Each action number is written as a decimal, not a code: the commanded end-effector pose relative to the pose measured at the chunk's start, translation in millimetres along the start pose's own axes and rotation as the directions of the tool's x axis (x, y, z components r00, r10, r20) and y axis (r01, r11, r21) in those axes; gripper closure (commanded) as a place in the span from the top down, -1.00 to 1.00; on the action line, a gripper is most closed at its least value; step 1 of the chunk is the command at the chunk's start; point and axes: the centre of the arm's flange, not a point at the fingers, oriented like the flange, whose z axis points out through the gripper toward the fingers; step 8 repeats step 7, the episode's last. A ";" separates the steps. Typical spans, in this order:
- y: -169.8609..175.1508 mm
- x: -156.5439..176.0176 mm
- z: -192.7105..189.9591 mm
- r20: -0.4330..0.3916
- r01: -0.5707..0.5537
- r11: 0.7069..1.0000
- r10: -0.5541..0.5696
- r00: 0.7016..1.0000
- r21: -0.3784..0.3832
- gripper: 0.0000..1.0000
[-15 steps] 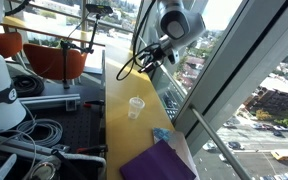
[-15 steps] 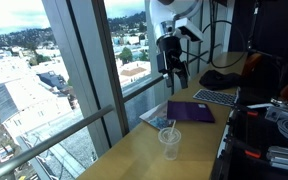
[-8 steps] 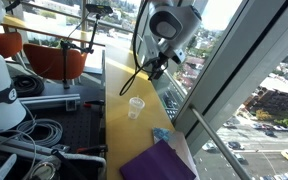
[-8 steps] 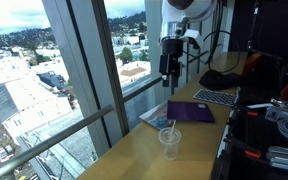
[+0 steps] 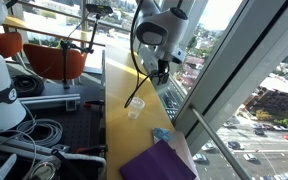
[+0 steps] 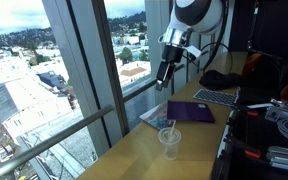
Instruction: Lift the straw from the table and put it in the cup
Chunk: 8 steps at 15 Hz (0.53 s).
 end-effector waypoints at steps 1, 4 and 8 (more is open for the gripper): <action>0.3 -2.7 1.8 -0.003 0.001 1.000 -0.001 1.000 -0.002 1.00; 1.3 -3.8 1.6 -0.006 0.001 1.000 -0.001 1.000 -0.005 1.00; 1.1 -3.5 0.9 -0.007 0.002 1.000 -0.002 1.000 -0.005 1.00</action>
